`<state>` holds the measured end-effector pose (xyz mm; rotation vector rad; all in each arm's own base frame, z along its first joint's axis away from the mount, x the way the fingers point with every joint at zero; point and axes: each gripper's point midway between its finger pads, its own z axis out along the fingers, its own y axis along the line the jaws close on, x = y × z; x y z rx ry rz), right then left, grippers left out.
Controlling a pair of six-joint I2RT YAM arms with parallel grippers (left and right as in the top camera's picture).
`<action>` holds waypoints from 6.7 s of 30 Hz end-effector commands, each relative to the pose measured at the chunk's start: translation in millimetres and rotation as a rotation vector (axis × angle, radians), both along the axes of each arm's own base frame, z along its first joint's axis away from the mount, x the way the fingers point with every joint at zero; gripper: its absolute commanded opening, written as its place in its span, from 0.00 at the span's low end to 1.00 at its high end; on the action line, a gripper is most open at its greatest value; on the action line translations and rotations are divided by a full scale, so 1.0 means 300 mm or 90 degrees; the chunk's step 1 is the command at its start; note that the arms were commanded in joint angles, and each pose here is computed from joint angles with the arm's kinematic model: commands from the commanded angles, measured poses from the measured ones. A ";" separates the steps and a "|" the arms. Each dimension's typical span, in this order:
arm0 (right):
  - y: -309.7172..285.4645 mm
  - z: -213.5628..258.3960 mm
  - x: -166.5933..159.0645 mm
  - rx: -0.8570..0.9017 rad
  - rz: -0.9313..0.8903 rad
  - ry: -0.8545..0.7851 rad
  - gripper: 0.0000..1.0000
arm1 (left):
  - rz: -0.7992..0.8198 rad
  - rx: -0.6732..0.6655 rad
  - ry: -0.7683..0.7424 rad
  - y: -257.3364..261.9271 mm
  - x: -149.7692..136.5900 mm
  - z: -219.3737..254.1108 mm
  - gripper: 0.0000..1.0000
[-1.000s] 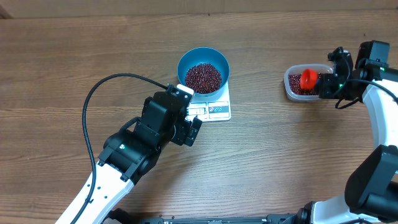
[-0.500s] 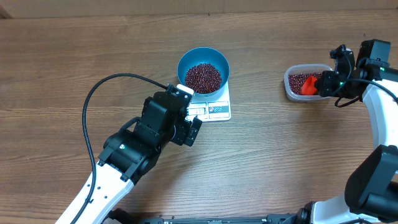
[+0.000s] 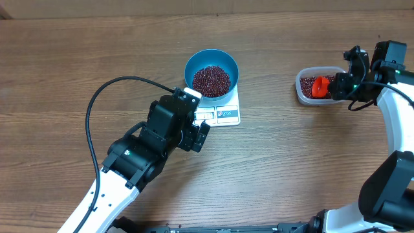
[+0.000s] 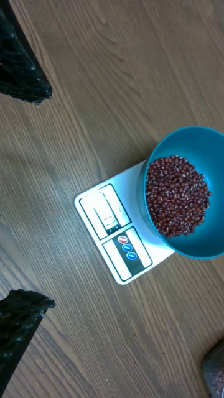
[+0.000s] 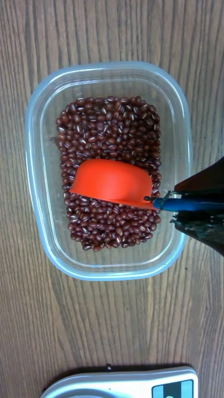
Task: Scoop item into bowl and weigh 150g on scale
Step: 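Lower the red scoop into the beans with the right gripper, then drag the red scoop through the beans in the tub to fill it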
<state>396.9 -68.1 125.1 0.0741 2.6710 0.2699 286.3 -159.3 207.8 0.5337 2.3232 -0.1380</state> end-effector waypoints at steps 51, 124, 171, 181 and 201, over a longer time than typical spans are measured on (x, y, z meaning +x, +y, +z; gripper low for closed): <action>-0.153 0.197 0.015 -0.297 0.016 0.015 0.04 | 0.007 0.003 0.000 0.006 0.006 -0.004 1.00; 0.146 -0.023 0.049 -0.034 0.130 0.039 0.04 | 0.007 0.003 0.000 0.006 0.006 -0.004 1.00; 0.142 -0.104 0.003 0.174 0.123 0.061 0.04 | 0.007 0.003 0.000 0.006 0.006 -0.004 1.00; 0.088 -0.097 0.003 0.187 0.097 0.049 0.04 | 0.007 0.003 0.000 0.006 0.006 -0.004 1.00; -0.026 -0.151 0.019 0.189 0.049 0.039 0.04 | 0.007 0.003 0.000 0.006 0.006 -0.004 1.00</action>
